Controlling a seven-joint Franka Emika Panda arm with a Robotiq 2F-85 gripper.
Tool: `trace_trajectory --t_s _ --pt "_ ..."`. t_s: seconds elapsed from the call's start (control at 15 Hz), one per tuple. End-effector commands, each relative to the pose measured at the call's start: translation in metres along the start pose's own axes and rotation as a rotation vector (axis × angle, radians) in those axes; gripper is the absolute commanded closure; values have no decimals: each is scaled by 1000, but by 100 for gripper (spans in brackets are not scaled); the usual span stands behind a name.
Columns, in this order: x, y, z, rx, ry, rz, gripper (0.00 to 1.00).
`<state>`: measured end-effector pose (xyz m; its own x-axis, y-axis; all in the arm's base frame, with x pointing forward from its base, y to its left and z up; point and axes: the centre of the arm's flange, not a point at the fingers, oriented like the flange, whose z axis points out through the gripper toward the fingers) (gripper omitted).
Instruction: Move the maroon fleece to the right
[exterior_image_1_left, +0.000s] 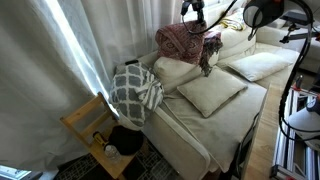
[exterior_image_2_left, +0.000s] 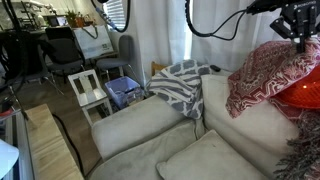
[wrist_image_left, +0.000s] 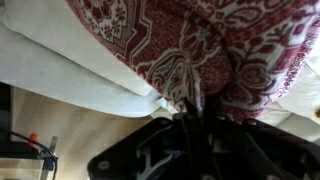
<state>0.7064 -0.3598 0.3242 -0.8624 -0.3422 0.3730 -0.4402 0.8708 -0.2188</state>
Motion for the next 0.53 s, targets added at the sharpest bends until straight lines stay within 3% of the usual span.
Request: trace_trajectory --t_s 0.0,0.07,0.13,0.2,0.27,0.4,0.47 --pt "-1 0 -5 -4 -24 33 98" --pt "-2 1 -9 -2 -30 38 91" --pt "-2 2 -9 0 -30 35 91" --pt "-3 2 -9 -2 -28 34 66" --pt "-1 16 -5 12 2 8 65" --pt "2 45 -2 55 20 -62 52" --pt "0 54 -5 64 -16 -87 43"
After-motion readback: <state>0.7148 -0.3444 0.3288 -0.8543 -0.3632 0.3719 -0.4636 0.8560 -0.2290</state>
